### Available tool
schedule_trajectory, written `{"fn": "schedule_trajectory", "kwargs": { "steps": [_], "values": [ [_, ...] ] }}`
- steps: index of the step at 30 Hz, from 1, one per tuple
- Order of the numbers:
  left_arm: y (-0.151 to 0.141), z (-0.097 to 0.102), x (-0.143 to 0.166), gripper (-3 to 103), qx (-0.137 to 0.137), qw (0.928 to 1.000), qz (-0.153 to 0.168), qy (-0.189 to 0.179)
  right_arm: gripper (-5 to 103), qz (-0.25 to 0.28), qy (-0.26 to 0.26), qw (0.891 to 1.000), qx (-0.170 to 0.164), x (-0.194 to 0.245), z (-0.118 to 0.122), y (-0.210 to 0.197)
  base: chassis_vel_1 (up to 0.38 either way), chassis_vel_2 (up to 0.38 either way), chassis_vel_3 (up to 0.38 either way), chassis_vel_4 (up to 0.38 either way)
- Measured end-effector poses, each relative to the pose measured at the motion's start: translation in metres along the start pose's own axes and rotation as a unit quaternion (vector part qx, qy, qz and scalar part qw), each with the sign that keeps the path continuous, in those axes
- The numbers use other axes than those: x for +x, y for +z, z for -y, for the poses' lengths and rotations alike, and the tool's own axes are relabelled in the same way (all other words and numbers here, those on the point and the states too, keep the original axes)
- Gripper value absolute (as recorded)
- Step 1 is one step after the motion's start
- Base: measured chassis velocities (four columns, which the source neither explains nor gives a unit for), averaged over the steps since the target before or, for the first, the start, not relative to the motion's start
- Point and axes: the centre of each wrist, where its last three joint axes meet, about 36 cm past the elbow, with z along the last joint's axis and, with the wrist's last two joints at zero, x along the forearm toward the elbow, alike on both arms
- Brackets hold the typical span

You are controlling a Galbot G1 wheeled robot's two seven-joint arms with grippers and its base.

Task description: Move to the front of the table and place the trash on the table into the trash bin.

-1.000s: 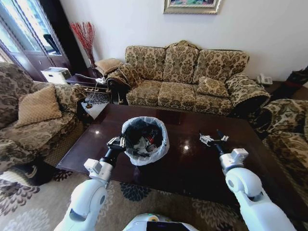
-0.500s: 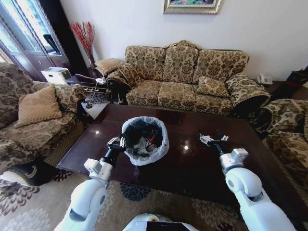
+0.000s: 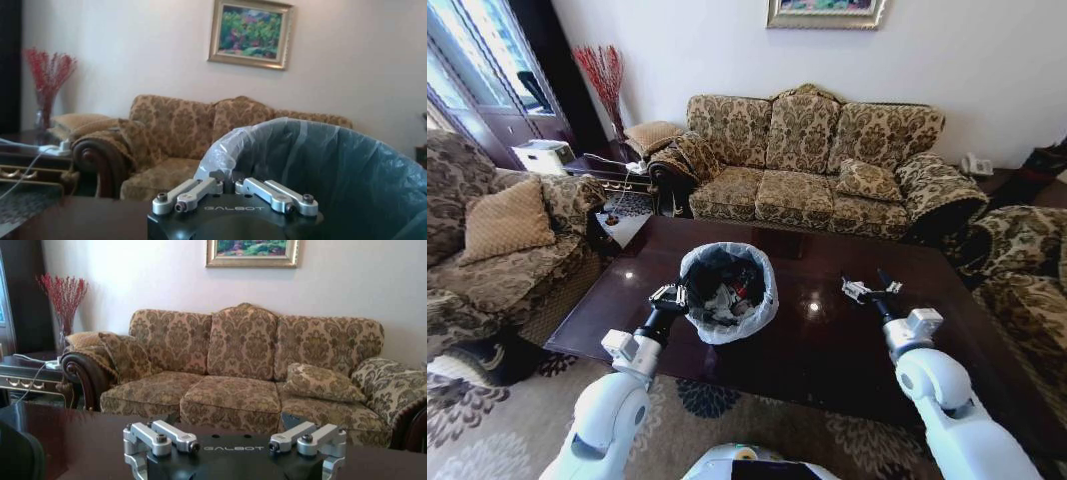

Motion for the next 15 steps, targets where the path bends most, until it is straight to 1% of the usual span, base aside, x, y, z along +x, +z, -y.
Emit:
{"fn": "schedule_trajectory", "kwargs": {
  "steps": [2, 3, 4, 6, 7, 9, 11, 13, 15],
  "values": [
    [0.01, -0.001, -0.003, 3, 0.002, 0.9991, 0.024, 0.035, 100, 0.005, 0.017, 1.0, 0.012, 0.0, -0.003, 0.003, 0.0, 0.0, 0.0, 0.0],
    [0.01, -0.001, -0.003, 3, 0.002, 0.9991, 0.024, 0.035, 100, 0.005, 0.017, 1.0, 0.012, 0.0, -0.003, 0.003, 0.0, 0.0, 0.0, 0.0],
    [0.015, -0.002, -0.005, 3, 0.004, 0.9978, 0.038, 0.055, 100, 0.009, 0.036, 0.999, 0.026, 0.001, -0.006, 0.007, 0.0, 0.0, 0.0, 0.0],
    [0.017, -0.002, -0.006, 3, 0.003, 0.997, 0.044, 0.064, 100, 0.013, 0.05, 0.998, 0.036, 0.001, -0.009, 0.009, 0.0, 0.0, 0.0, 0.0],
    [0.024, -0.004, -0.007, 3, -0.007, 0.9949, 0.054, 0.085, 100, 0.021, 0.052, 0.998, 0.033, 0.001, -0.01, 0.013, 0.0, 0.0, 0.0, 0.0],
    [0.027, -0.005, -0.008, 3, -0.007, 0.9946, 0.054, 0.089, 100, 0.024, 0.048, 0.998, 0.03, 0.001, -0.009, 0.014, 0.0, 0.0, 0.0, 0.0],
    [0.027, -0.005, -0.008, 3, 0.002, 0.9946, 0.056, 0.087, 100, 0.024, 0.044, 0.998, 0.027, 0.002, -0.01, 0.015, 0.0, 0.0, 0.0, 0.0],
    [0.026, -0.006, -0.008, 3, 0.002, 0.9943, 0.056, 0.09, 100, 0.025, 0.042, 0.998, 0.026, 0.002, -0.01, 0.015, 0.0, 0.0, 0.0, 0.0],
    [0.027, -0.008, -0.008, 3, -0.007, 0.9928, 0.058, 0.104, 100, 0.026, 0.04, 0.999, 0.024, 0.001, -0.012, 0.016, 0.0, 0.0, 0.0, 0.0]
  ]
}}
